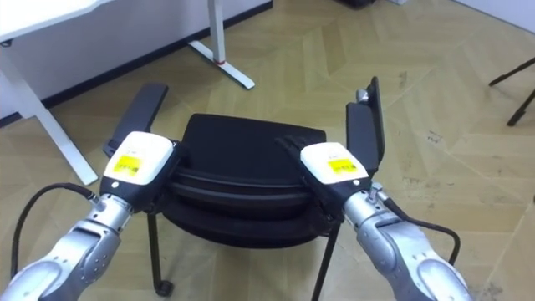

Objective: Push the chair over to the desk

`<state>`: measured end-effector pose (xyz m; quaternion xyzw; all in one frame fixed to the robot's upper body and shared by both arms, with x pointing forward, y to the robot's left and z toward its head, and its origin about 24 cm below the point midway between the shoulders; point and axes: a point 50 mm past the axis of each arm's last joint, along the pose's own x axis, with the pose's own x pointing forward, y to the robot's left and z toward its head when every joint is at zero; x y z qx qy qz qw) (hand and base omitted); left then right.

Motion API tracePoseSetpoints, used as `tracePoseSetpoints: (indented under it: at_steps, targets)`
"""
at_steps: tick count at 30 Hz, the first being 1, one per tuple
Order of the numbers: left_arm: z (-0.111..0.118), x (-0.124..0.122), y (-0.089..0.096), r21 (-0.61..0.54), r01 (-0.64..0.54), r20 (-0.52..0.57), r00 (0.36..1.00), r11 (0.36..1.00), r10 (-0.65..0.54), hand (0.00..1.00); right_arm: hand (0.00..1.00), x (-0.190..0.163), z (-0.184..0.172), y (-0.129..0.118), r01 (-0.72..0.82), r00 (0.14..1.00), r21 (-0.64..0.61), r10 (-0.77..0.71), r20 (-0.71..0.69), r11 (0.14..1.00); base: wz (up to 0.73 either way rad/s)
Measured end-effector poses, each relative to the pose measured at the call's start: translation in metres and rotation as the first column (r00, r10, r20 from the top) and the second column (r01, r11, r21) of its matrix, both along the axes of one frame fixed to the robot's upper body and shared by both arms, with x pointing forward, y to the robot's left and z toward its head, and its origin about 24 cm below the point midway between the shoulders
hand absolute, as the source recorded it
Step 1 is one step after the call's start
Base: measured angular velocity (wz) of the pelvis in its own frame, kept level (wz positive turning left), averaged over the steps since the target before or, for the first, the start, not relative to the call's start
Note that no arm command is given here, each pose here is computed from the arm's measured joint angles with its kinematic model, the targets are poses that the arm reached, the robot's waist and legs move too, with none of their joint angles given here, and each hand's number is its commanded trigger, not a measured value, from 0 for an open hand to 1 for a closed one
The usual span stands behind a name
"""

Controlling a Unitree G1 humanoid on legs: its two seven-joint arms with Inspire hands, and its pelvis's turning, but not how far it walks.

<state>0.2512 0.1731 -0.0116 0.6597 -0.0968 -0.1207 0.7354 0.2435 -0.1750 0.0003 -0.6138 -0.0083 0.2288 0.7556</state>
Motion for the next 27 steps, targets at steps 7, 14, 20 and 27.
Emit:
tracePoseSetpoints:
  at_steps: [7, 14, 20, 27]
  targets:
    - [-0.004, -0.001, -0.01, -0.007, 0.005, -0.012, 1.0, 1.0, -0.005, 1.0, 0.0, -0.004, -0.014, -0.008, 0.034, 0.998, -0.035, -0.032, 0.061, 0.999, 0.04]
    - [-0.007, -0.002, -0.015, -0.016, 0.002, -0.031, 1.0, 1.0, -0.002, 1.0, 0.85, -0.004, -0.021, -0.01, 0.074, 0.992, -0.02, -0.071, 0.104, 0.997, 0.01]
    - [-0.007, -0.003, -0.015, -0.017, 0.003, -0.033, 0.999, 1.0, -0.004, 1.0, 1.0, -0.005, -0.022, -0.009, 0.085, 0.99, -0.007, -0.084, 0.118, 0.996, 0.01]
    - [-0.008, -0.002, -0.015, -0.016, 0.003, -0.035, 0.999, 1.0, -0.003, 1.0, 1.0, -0.007, -0.024, -0.01, 0.05, 0.991, -0.058, -0.043, 0.126, 0.997, 0.0]
